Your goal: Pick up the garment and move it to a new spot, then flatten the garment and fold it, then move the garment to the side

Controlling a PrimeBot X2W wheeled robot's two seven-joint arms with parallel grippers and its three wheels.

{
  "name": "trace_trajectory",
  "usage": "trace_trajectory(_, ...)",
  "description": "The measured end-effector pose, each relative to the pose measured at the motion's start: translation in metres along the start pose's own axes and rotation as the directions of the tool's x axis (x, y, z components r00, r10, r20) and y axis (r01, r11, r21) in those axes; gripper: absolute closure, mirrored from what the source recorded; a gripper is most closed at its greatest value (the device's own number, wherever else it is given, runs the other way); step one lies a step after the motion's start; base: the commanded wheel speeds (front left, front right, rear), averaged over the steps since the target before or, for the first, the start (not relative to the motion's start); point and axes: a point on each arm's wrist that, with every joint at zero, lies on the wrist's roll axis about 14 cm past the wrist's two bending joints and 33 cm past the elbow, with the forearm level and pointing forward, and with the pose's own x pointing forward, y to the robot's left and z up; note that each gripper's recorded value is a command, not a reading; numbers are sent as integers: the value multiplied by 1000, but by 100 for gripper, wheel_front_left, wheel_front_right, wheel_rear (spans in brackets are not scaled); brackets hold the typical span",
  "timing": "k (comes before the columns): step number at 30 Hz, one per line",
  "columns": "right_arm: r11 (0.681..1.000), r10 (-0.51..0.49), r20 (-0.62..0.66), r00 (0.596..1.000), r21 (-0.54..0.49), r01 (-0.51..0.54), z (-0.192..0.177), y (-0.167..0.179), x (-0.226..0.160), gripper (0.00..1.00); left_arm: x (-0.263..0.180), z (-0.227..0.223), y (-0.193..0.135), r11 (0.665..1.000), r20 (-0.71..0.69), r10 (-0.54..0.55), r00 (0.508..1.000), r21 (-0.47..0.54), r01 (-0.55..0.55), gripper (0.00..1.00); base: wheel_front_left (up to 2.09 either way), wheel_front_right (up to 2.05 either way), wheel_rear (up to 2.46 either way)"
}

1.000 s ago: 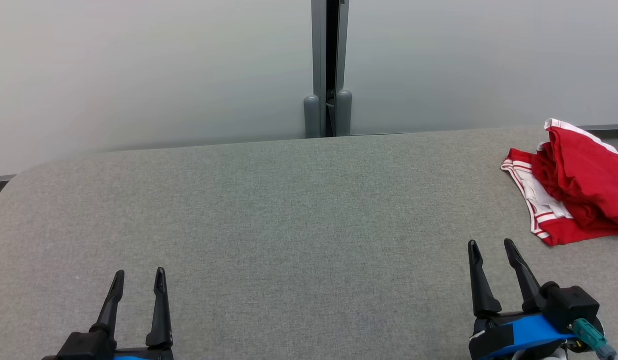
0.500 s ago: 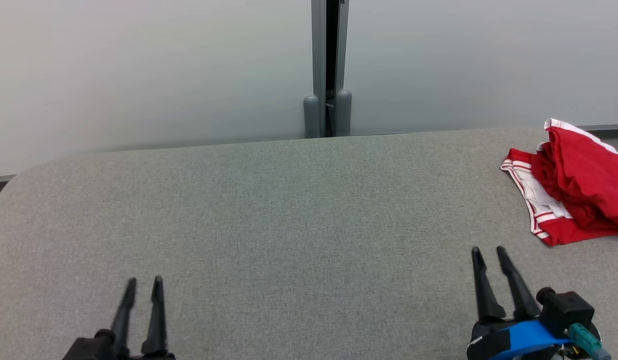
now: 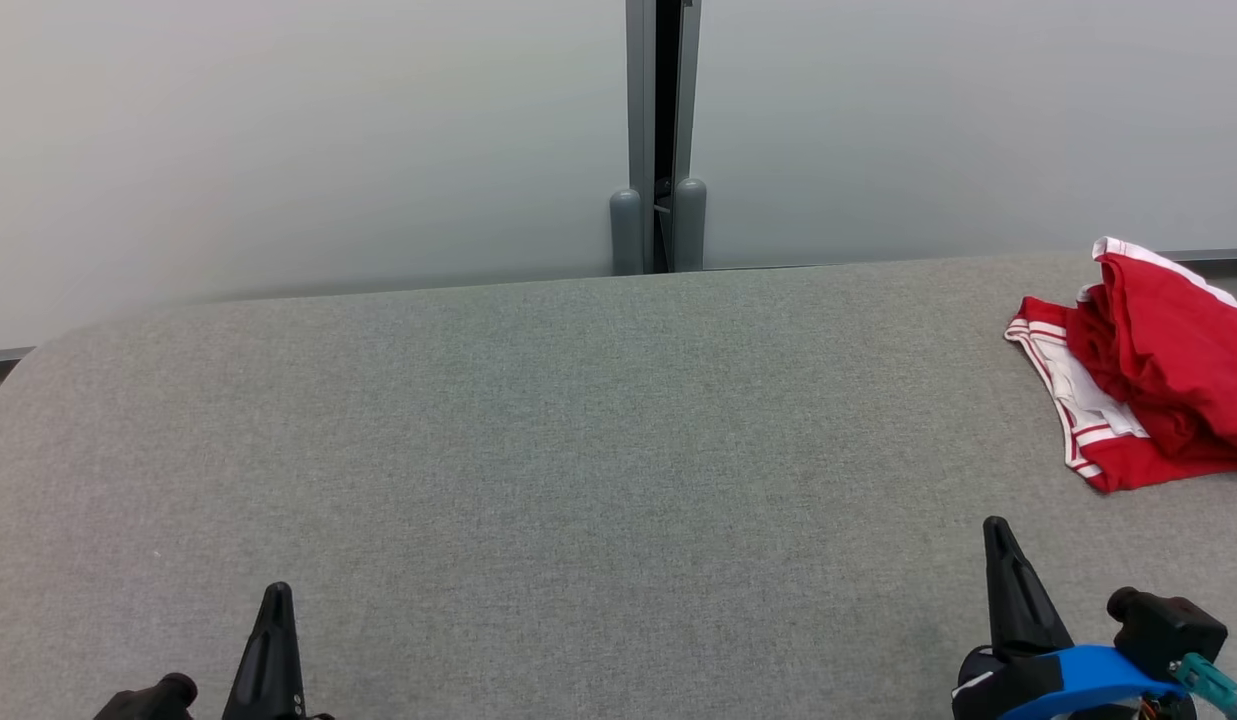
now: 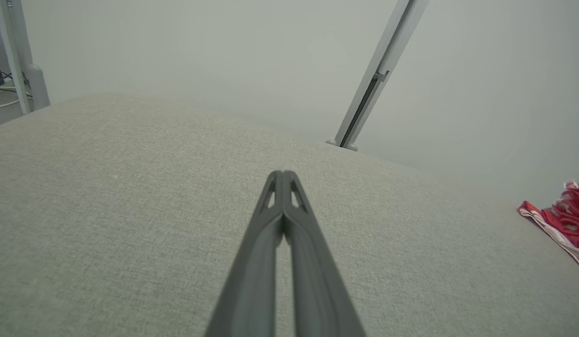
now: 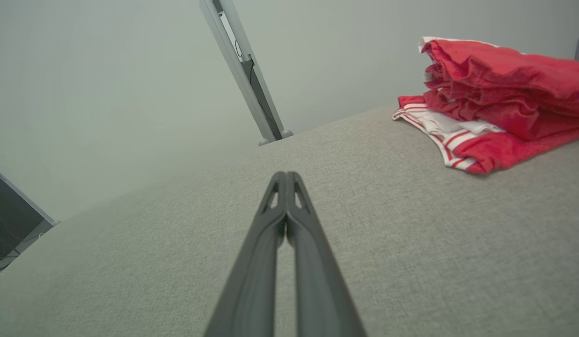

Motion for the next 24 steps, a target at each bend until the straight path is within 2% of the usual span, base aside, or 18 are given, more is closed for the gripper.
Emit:
trace_trajectory(11,982,-38,-10,999,187,39,1,-6,2,100,4,2,6,981,-16,30,999,-189,-33,100,0,0,0)
trace_trajectory(24,925,-62,-23,998,374,66,3,-10,5,100,8,4,10,925,-34,44,998,-377,-53,100,0,0,0)
